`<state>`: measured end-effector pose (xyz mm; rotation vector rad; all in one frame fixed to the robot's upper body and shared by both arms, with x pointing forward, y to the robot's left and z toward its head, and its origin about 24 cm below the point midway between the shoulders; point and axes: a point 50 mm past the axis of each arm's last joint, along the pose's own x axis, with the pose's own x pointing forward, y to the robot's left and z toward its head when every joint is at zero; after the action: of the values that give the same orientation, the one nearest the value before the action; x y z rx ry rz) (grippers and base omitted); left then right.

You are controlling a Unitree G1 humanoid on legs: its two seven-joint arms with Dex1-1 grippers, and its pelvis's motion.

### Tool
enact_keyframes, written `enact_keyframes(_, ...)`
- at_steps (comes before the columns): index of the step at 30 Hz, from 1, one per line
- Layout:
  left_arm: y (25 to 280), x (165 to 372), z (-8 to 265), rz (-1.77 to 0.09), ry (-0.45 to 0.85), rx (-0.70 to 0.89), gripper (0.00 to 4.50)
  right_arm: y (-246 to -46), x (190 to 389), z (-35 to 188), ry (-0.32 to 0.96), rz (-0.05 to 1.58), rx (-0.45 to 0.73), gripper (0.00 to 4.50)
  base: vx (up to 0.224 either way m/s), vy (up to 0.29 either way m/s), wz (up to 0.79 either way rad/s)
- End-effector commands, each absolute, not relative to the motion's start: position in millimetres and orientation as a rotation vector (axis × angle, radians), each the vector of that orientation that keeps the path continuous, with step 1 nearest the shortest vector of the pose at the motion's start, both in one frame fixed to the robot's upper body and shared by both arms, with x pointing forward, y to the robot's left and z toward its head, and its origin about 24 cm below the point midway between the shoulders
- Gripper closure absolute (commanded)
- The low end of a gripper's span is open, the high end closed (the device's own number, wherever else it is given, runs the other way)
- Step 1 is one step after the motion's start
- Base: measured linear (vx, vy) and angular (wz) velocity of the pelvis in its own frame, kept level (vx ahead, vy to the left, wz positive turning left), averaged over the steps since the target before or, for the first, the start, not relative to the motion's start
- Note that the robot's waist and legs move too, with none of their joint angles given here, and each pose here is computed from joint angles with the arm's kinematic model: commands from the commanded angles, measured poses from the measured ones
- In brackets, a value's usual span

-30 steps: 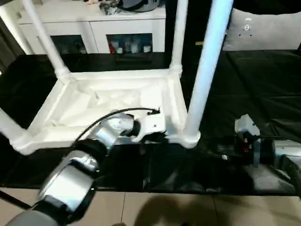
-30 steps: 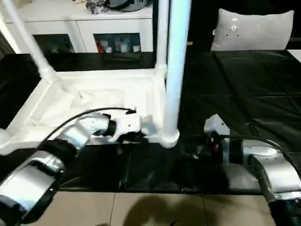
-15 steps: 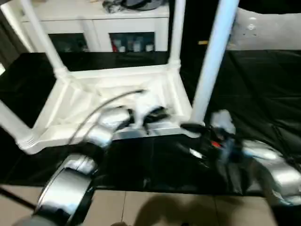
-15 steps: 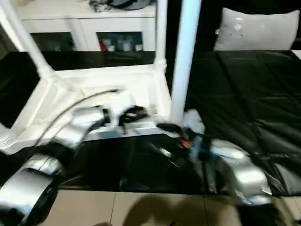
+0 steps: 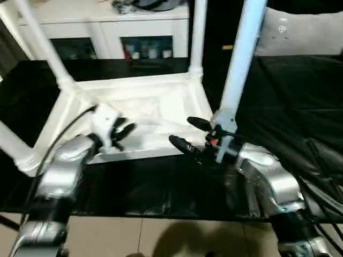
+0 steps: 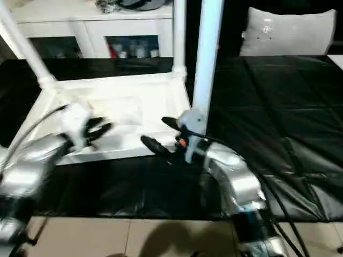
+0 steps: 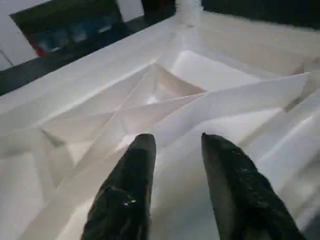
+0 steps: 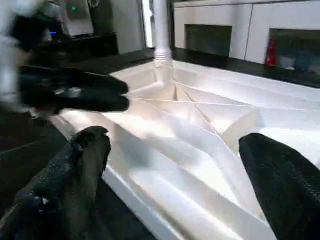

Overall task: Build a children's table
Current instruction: Rotate table base

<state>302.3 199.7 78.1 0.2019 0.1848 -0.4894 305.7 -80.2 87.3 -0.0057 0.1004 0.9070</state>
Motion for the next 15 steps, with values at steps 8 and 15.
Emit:
enact_keyframes(8,186.0,254.7,65.7,-0.711,0.280,0.308,1.89,-65.3,321.6,65.4,0.171,0.624,-0.002,0.00,0.000,0.000,0.00)
enact_keyframes(15,204.7,234.4,49.4,-0.753,0.453,0.416,1.57,-74.5,329.7,56.3,0.183,0.439,0.004,0.00,0.000,0.000,0.00)
